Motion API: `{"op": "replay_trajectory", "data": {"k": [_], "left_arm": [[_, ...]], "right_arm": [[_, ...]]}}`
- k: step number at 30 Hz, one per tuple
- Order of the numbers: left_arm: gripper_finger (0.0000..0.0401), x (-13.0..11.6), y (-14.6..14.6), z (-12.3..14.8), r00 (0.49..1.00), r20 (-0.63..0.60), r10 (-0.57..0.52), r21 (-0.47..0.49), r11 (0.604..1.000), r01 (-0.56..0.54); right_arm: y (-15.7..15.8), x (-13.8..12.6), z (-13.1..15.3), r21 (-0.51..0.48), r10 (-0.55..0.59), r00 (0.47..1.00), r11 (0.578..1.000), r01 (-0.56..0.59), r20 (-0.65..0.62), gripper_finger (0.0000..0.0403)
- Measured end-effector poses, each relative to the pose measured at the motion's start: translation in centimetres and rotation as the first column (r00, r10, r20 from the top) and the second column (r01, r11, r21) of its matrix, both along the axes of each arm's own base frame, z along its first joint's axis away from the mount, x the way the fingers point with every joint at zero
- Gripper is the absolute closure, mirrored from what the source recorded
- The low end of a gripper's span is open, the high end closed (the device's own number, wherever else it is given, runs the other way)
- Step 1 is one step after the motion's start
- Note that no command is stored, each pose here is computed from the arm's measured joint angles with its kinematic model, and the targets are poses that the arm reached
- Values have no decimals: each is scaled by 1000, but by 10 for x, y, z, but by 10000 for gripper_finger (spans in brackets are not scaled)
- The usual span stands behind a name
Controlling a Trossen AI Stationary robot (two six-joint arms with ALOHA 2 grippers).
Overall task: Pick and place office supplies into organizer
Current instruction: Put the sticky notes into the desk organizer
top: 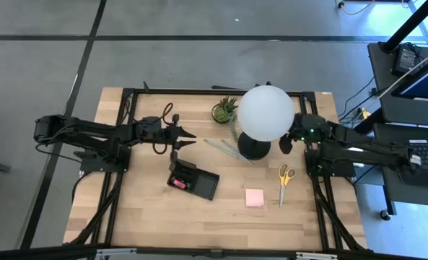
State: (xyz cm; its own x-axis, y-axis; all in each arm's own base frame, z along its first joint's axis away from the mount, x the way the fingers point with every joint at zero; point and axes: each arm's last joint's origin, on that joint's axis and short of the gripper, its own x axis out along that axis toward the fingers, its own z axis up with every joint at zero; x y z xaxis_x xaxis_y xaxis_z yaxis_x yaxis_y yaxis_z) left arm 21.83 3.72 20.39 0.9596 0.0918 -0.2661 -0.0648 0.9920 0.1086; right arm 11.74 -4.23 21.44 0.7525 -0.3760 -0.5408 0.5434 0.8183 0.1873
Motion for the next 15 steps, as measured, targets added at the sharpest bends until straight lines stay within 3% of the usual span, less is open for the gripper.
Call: {"op": "replay_trajectory", "data": {"k": [5, 11, 15], "left_arm": [[320, 0, 0, 0, 1000, -1, 0, 0, 1000, 0], [318, 0, 0, -2, 1000, -15, 3, -15, 1000, -4], [320, -1, 0, -3, 1000, -29, 5, -22, 1000, -5]], "right_arm": [[2, 3, 6, 153, -106, 994, 982, 108, -21, 258], [7, -2, 10, 207, -159, 987, 966, 155, 2, 258], [11, -12, 4, 252, -206, 976, 943, 217, -70, 258]]}}
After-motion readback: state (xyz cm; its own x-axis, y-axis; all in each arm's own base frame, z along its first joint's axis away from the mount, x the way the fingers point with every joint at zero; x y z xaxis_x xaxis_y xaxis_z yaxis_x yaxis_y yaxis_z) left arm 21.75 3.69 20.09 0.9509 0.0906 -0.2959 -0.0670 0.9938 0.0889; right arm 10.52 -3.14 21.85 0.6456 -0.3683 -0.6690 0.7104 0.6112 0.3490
